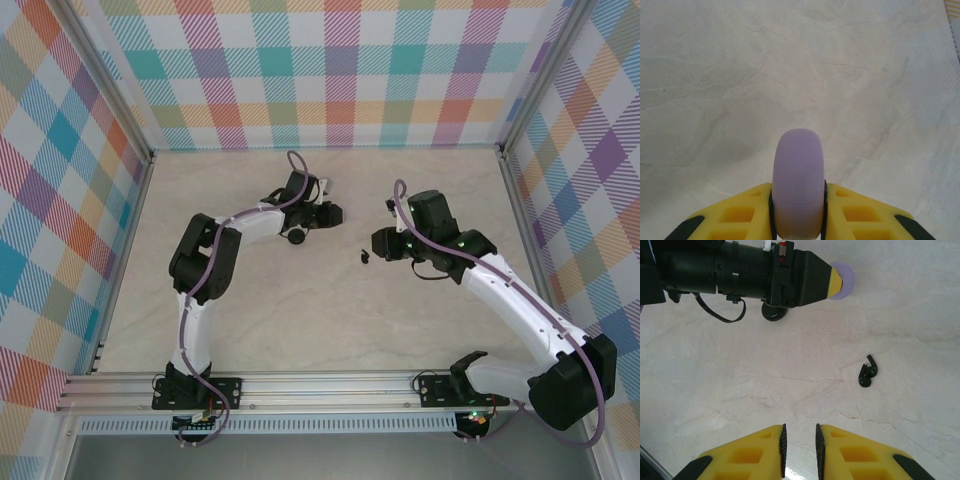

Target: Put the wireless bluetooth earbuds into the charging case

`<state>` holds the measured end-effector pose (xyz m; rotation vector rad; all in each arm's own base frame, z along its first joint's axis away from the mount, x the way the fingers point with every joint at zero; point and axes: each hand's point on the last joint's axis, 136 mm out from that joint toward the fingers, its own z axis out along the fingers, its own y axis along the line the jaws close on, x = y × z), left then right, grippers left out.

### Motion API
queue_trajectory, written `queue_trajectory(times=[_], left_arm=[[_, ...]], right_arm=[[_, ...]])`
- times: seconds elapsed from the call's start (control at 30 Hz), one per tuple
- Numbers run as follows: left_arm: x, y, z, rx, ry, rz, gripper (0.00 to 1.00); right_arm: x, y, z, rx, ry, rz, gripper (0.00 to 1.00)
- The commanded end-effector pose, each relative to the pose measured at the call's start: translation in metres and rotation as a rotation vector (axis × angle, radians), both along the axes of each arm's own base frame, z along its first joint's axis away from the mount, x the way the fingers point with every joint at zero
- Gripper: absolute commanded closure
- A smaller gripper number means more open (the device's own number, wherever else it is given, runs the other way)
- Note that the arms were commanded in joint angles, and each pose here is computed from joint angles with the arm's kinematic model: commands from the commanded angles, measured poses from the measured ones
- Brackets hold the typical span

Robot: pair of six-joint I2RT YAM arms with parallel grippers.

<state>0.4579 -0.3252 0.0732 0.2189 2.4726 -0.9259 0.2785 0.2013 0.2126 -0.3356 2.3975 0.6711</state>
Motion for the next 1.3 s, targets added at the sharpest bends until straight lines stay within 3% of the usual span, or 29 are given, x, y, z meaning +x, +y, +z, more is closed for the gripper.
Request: queue_trajectory(times=[0.0,0.43,0.6,0.93,1.27], left_arm=[[0.007,-0.001,-0.001,-0.015,0.026,0.006,0.74],[0.022,0.002,-0.03,0.013,0.085,0.029,0.72],[0.024,0.005,-0.04,0.042,0.102,0.04,0.64],[0.029,0.021,-0.035,0.154,0.056,0.057,0.33],[0.029,0.048,0.008,0.313,-0.041,0.049,0.27]], right_arm=[[-0.008,0.006,0.005,0.035,0.006,0.034,0.75],[-0.01,0.006,0.004,0.03,0.012,0.046,0.74],[-0.01,0.006,0.005,0.029,0.009,0.047,0.74],[-0.01,0.005,0.005,0.022,0.006,0.044,0.74],[-0.01,0.004,0.001,0.018,0.012,0.041,0.74]])
